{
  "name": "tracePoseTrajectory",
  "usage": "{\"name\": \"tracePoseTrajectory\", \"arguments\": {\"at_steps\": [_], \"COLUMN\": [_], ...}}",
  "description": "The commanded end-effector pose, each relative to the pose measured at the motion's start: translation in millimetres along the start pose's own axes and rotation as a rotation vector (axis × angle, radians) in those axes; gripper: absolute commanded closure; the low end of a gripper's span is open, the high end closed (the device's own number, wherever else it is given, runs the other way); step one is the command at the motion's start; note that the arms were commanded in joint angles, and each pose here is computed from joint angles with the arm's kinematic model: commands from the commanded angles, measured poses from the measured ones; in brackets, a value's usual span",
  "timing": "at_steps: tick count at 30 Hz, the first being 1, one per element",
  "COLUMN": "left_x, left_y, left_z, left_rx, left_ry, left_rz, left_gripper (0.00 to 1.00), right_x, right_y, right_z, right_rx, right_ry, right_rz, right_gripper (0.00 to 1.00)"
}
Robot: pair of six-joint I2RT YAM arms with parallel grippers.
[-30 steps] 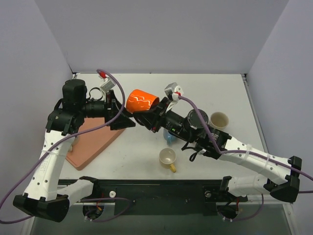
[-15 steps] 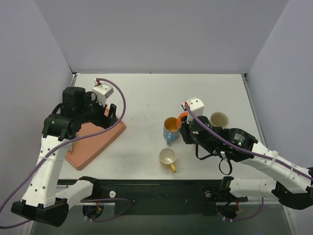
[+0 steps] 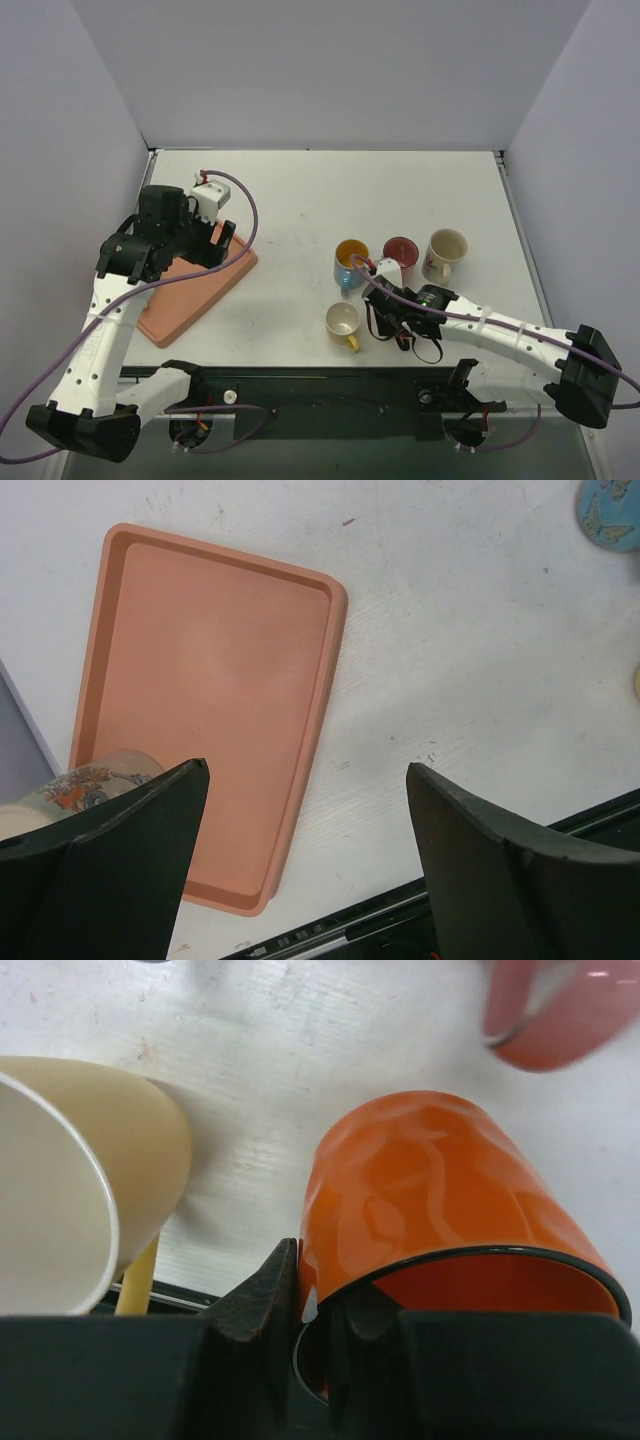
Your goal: Turn the mug right side up
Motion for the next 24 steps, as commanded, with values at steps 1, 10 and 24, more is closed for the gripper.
{"name": "tracePoseTrajectory", "arguments": {"at_steps": [1, 10, 24], "left_x": [4, 5, 29], "left_y": [-3, -5, -33], "left_z": [-2, 0, -1], "left_rx": [0.006, 0.019, 0.156], "left_ry": [0.055, 0.072, 0.288], "left_rz": [0.021, 0.034, -0.035], "left_gripper": [0.09, 0.08, 0.07], "right_x": [18, 4, -7], "right_y": [5, 5, 27], "right_z": [22, 31, -7], "right_rx": [0.009, 0.067, -0.047], "right_ry": [0.089, 0.033, 0.013], "right_rz": [0.083, 0.149, 0.101], "right_gripper": [1.00, 0.87, 0.59]}}
Point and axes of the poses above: each gripper's point midway between its finger pads, its own z axis out along the fingers, its own x axis along the line the jaws close on, y = z × x, the point moved 10 cm from there along -z, back along the fingers, and after that the axes turned 6 degrees about z, right-handed, at the moved point
